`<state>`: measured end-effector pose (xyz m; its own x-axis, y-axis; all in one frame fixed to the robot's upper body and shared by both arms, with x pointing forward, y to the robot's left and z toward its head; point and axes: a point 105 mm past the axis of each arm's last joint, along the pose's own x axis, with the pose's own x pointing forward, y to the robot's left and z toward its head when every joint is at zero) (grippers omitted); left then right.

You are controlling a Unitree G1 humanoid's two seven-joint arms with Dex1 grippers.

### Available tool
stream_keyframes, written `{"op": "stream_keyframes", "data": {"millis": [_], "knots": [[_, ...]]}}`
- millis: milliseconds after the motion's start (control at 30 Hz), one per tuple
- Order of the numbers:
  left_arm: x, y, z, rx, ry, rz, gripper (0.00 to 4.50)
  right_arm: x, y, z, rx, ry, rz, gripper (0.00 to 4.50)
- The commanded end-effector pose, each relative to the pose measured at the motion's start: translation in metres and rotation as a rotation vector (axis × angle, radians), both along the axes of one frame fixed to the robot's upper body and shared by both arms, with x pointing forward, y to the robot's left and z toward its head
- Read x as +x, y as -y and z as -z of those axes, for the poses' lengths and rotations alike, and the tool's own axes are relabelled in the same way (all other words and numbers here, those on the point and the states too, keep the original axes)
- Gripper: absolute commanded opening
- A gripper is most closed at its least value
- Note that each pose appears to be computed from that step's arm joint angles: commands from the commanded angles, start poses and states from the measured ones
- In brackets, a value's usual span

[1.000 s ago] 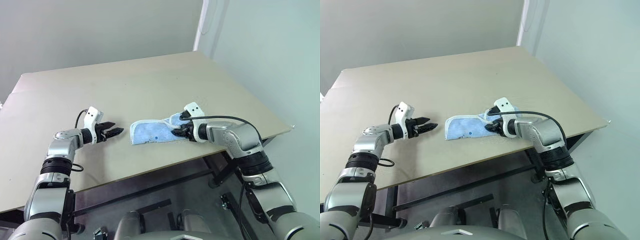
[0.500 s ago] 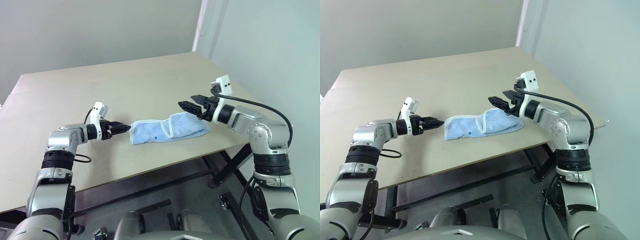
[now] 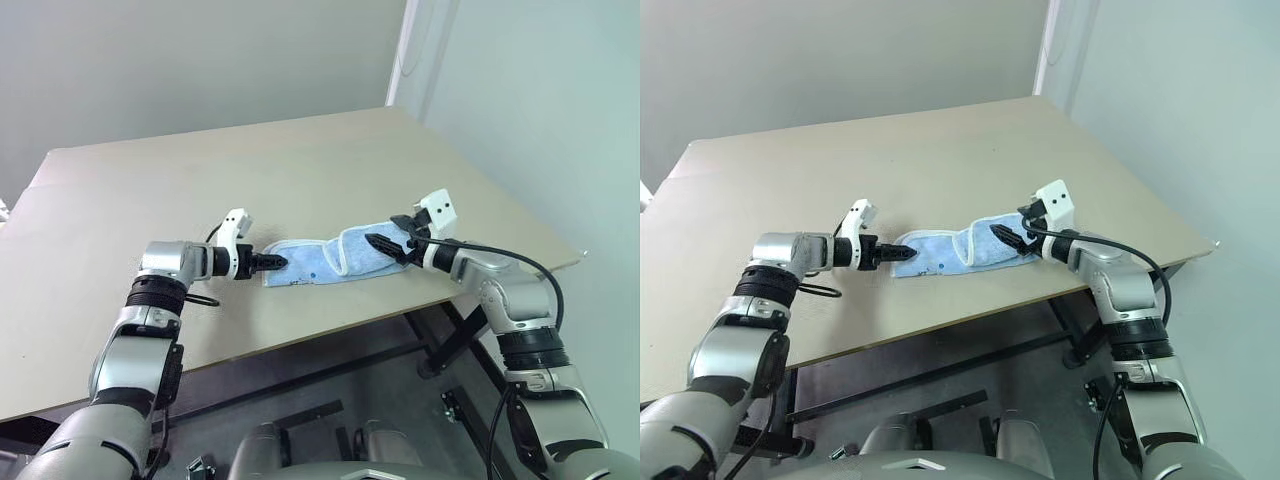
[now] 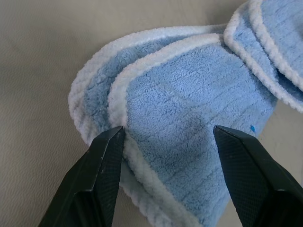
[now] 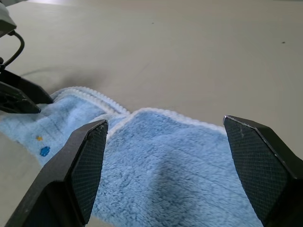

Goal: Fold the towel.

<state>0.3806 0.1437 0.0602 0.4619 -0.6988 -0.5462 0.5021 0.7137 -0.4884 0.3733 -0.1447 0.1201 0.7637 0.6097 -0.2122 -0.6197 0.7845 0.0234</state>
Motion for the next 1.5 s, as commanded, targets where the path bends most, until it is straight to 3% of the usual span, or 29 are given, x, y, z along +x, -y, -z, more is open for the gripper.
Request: {"op": "stream_keyframes", "data": {"millis": [33, 333, 567, 1033, 1233, 1333, 1500], "knots": [[-0.009, 0.016, 0.008, -0.057, -0.088, 0.03, 3.19, 0.002, 0.003, -0.015, 0.006, 0.054, 0.018, 4.09], [0.008, -0.027, -0.018, -0.078, -0.027, -0.126, 3.19, -0.003, 0.001, -0.011, -0.014, 0.055, 0.017, 4.09], [0.004, -0.039, 0.0, 0.016, -0.062, -0.144, 3.19, -0.003, -0.003, -0.008, -0.016, 0.05, 0.015, 4.09], [-0.023, 0.025, 0.015, -0.043, -0.159, 0.092, 3.19, 0.001, 0.004, -0.006, -0.009, 0.037, 0.062, 4.09], [-0.029, 0.033, 0.017, -0.025, -0.165, 0.138, 3.19, 0.003, 0.007, 0.0, -0.034, 0.019, 0.084, 4.09], [-0.027, 0.029, 0.019, -0.017, -0.16, 0.118, 2.59, 0.004, 0.009, 0.0, -0.031, 0.017, 0.099, 4.13], [-0.023, 0.02, 0.015, -0.02, -0.136, 0.09, 0.9, 0.006, 0.01, 0.002, -0.038, 0.011, 0.109, 4.13]]}}
